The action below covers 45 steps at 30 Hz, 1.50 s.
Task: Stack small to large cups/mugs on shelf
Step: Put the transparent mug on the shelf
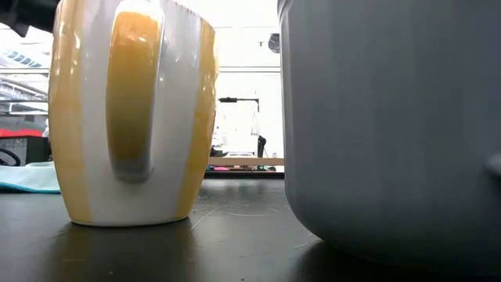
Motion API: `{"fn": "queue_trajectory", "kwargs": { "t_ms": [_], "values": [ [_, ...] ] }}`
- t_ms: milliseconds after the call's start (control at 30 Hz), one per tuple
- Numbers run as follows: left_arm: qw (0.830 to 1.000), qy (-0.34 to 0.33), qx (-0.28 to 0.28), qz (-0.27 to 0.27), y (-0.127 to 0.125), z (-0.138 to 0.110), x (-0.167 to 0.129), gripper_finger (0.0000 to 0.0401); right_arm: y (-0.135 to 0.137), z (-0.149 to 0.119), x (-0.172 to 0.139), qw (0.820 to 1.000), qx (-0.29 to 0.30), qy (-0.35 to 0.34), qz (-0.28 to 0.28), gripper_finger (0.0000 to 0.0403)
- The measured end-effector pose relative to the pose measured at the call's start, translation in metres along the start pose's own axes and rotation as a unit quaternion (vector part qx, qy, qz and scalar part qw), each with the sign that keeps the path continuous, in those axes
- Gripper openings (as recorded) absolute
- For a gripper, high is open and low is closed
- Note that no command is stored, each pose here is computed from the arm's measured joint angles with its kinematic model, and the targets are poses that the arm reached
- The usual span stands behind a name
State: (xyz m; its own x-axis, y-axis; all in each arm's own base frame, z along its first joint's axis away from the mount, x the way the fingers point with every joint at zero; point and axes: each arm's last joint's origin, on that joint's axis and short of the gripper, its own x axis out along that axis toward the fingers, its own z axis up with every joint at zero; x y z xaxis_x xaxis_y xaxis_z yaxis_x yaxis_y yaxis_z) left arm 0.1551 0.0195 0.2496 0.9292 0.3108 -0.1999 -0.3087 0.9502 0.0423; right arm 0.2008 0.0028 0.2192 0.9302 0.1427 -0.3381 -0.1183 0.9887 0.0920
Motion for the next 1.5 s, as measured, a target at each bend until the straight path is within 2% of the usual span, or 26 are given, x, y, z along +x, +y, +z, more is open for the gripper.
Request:
{"fn": "queue_trajectory", "kwargs": {
  "t_ms": [400,600,833,967,1100,1233,1500],
  "values": [
    [0.999,0.012,0.027,-0.020,-0.006,-0.011,0.000,0.0000,-0.038,0.066,0.037,0.992,0.023,0.098,-0.081,0.0010],
    [0.999,0.007,0.040,-0.033,-0.010,-0.010,0.000,0.0000,-0.060,0.083,0.058,0.993,0.023,0.112,-0.040,0.0069],
    [0.998,0.016,0.048,-0.043,-0.012,-0.012,-0.001,0.0001,-0.076,0.103,0.090,0.984,0.021,0.172,-0.042,0.0155],
    [0.997,0.026,0.053,-0.043,-0.012,-0.014,-0.001,0.0001,-0.090,0.117,0.100,0.980,0.030,0.191,-0.051,0.0187],
    [0.997,0.028,0.054,-0.044,-0.012,-0.014,-0.001,0.0002,-0.113,0.123,0.099,0.973,0.075,0.201,-0.081,0.0200],
    [0.997,0.031,0.057,-0.044,-0.012,-0.015,-0.001,0.0002,-0.135,0.116,0.096,0.957,0.122,0.243,-0.103,0.0200],
    [0.996,0.034,0.067,-0.052,-0.013,-0.016,-0.001,0.0002,-0.152,0.115,0.110,0.954,0.130,0.246,-0.110,0.0201]
  ]
}}
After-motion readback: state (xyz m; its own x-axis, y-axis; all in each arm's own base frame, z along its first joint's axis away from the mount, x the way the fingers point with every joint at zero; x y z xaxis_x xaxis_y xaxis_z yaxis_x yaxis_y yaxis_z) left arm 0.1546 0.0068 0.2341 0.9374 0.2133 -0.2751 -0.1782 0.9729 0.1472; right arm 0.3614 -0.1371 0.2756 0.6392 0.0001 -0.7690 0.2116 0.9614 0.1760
